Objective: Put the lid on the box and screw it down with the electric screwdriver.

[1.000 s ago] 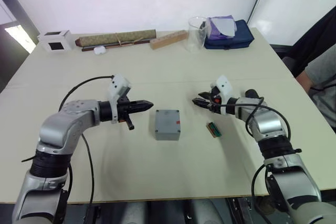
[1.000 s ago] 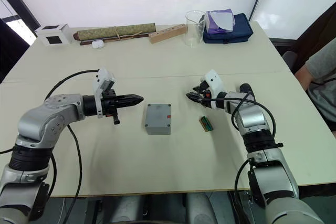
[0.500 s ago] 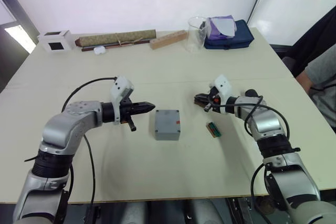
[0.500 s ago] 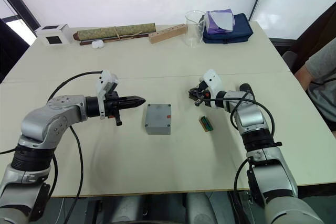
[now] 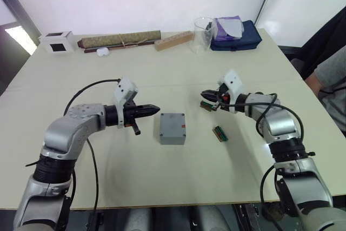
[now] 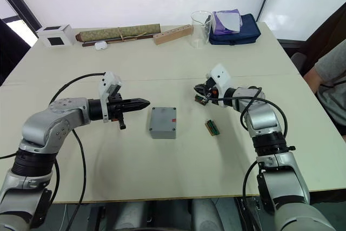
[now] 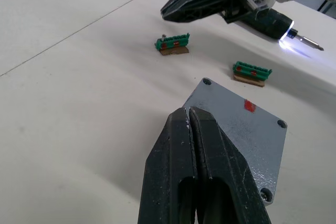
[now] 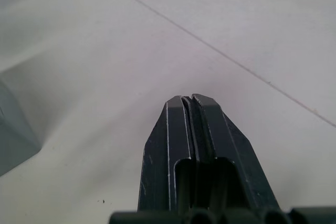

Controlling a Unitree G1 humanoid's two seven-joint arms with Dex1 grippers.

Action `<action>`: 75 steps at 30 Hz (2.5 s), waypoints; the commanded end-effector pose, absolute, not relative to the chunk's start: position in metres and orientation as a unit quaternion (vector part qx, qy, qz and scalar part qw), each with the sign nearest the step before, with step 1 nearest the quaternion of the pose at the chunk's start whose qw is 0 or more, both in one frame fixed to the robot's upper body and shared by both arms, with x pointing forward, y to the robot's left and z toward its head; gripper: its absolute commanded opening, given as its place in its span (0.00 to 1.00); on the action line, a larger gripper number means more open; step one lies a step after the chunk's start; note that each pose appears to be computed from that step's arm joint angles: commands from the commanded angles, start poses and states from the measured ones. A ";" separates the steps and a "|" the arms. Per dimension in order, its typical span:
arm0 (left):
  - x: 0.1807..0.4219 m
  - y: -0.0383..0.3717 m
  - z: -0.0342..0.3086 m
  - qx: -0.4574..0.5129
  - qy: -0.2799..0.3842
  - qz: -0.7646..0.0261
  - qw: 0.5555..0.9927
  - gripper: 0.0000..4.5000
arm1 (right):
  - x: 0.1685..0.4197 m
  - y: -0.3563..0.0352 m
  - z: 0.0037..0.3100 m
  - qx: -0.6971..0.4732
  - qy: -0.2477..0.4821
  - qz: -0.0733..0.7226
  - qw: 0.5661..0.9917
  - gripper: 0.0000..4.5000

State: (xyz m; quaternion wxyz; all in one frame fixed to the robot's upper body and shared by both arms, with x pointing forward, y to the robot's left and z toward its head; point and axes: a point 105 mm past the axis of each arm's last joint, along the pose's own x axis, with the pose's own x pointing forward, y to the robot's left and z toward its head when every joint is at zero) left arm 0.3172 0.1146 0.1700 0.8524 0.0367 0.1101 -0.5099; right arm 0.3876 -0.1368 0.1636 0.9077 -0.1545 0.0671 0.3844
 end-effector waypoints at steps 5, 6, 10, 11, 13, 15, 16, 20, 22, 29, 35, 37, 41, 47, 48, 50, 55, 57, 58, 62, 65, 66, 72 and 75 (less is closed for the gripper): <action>0.316 0.111 0.176 0.044 0.093 -0.515 0.851 0.00 | 0.385 -0.137 0.159 -0.176 0.066 0.385 0.903 0.19; 0.316 0.112 0.175 0.045 0.094 -0.515 0.851 0.00 | 0.386 -0.139 0.156 -0.175 0.072 0.383 0.904 0.28; 0.315 0.112 0.174 0.045 0.095 -0.515 0.851 0.00 | 0.388 -0.144 0.145 -0.171 0.091 0.374 0.907 0.64; 0.315 0.112 0.174 0.045 0.095 -0.515 0.851 0.00 | 0.388 -0.144 0.143 -0.171 0.093 0.374 0.907 0.64; 0.315 0.112 0.175 0.045 0.095 -0.515 0.851 0.00 | 0.389 -0.144 0.142 -0.167 0.095 0.375 0.907 0.64; 0.315 0.112 0.174 0.045 0.095 -0.515 0.851 0.00 | 0.390 -0.145 0.139 -0.162 0.099 0.373 0.908 0.64; 0.315 0.112 0.174 0.045 0.095 -0.515 0.851 0.00 | 0.391 -0.145 0.137 -0.161 0.100 0.373 0.908 0.64; 0.315 0.112 0.174 0.046 0.095 -0.515 0.851 0.00 | 0.393 -0.145 0.136 -0.158 0.100 0.370 0.910 0.51; 0.315 0.112 0.174 0.046 0.095 -0.515 0.851 0.00 | 0.395 -0.145 0.136 -0.156 0.099 0.370 0.911 0.39; 0.315 0.112 0.173 0.047 0.095 -0.514 0.851 0.00 | 0.398 -0.143 0.140 -0.151 0.091 0.370 0.912 0.30; 0.315 0.111 0.171 0.050 0.098 -0.513 0.851 0.00 | 0.398 -0.140 0.141 -0.150 0.089 0.373 0.911 0.30; 0.315 0.111 0.171 0.049 0.098 -0.513 0.851 0.00 | 0.399 -0.140 0.141 -0.150 0.091 0.373 0.911 0.30; 0.315 0.111 0.171 0.049 0.098 -0.513 0.852 0.00 | 0.400 -0.140 0.140 -0.153 0.093 0.374 0.910 0.30; 0.315 0.111 0.170 0.049 0.097 -0.512 0.852 0.00 | 0.401 -0.138 0.139 -0.155 0.093 0.374 0.909 0.01; 0.315 0.111 0.170 0.049 0.097 -0.512 0.852 0.00 | 0.401 -0.138 0.140 -0.155 0.092 0.374 0.910 0.01; 0.315 0.111 0.170 0.048 0.097 -0.512 0.852 0.00 | 0.402 -0.138 0.141 -0.155 0.091 0.374 0.910 0.01; 0.315 0.112 0.169 0.049 0.098 -0.511 0.853 0.00 | 0.400 -0.139 0.145 -0.154 0.083 0.378 0.909 0.01; 0.315 0.112 0.169 0.048 0.098 -0.511 0.853 0.00 | 0.398 -0.139 0.149 -0.148 0.078 0.382 0.909 0.01; 0.315 0.112 0.169 0.048 0.098 -0.511 0.853 0.00 | 0.398 -0.140 0.151 -0.143 0.076 0.382 0.910 0.01; 0.314 0.112 0.169 0.047 0.098 -0.512 0.852 0.00 | 0.396 -0.140 0.159 -0.124 0.068 0.384 0.912 0.01; 0.315 0.111 0.169 0.047 0.098 -0.512 0.852 0.00 | 0.394 -0.139 0.162 -0.123 0.065 0.386 0.912 0.01; 0.315 0.111 0.169 0.047 0.098 -0.513 0.852 0.00 | 0.393 -0.139 0.162 -0.123 0.065 0.386 0.912 0.01; 0.315 0.110 0.169 0.047 0.098 -0.514 0.851 0.00 | 0.393 -0.140 0.161 -0.130 0.064 0.385 0.911 0.01; 0.315 0.110 0.168 0.047 0.098 -0.515 0.850 0.00 | 0.392 -0.138 0.156 -0.143 0.064 0.391 0.907 0.08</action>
